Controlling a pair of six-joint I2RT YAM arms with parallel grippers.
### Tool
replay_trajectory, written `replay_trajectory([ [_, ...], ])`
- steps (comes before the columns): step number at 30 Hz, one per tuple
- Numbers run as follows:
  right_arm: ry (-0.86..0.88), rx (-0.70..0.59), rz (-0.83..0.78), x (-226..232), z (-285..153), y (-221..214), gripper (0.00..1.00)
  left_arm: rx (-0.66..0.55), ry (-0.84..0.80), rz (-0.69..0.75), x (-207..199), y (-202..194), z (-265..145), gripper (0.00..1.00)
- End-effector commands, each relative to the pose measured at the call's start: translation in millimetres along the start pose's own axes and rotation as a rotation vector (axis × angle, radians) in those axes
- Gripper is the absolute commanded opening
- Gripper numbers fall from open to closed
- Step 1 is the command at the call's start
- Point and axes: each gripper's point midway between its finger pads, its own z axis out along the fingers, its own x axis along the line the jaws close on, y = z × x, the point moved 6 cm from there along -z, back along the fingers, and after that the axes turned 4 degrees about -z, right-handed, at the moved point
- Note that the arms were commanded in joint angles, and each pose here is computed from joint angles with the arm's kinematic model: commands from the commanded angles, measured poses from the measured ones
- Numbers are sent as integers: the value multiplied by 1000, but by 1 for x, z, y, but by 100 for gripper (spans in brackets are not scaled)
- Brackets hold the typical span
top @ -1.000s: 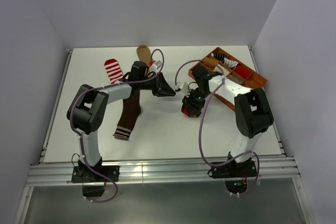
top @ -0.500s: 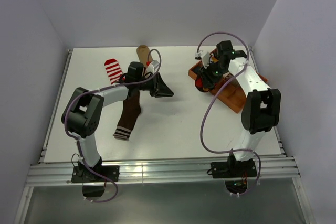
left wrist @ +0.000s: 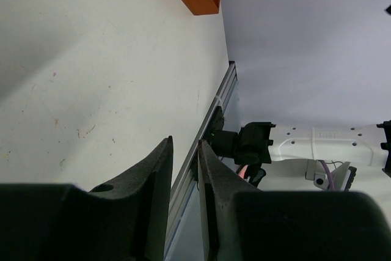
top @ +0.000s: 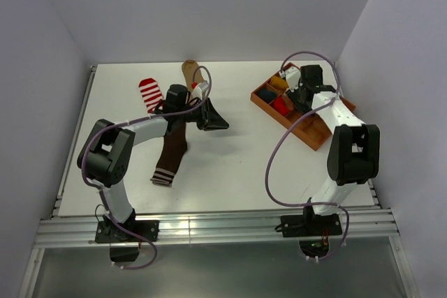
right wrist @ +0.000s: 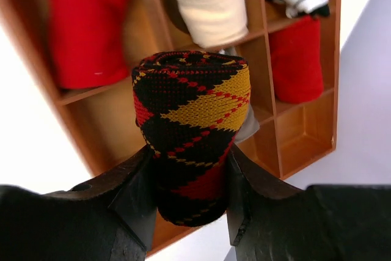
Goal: Roll the socks
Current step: Place the sock in the storage box.
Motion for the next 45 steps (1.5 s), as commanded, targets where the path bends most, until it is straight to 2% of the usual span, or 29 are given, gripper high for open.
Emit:
replay_trajectory([
  [1, -215, -56, 4, -24, -3, 9, 0, -43, -51, 65, -18, 5, -8, 28],
  [11, -171, -4, -41, 1, 31, -16, 0, -31, -53, 56, -13, 2, -7, 28],
  [23, -19, 24, -158, 45, 38, -35, 0, -15, -52, 43, -8, 2, -3, 28],
  [32, 194, 49, -134, 63, 43, -34, 0, -2, -40, 31, -4, -1, -3, 28],
  [45, 373, 113, -165, 88, 44, -54, 0, 8, -34, 9, 2, 1, 0, 28],
])
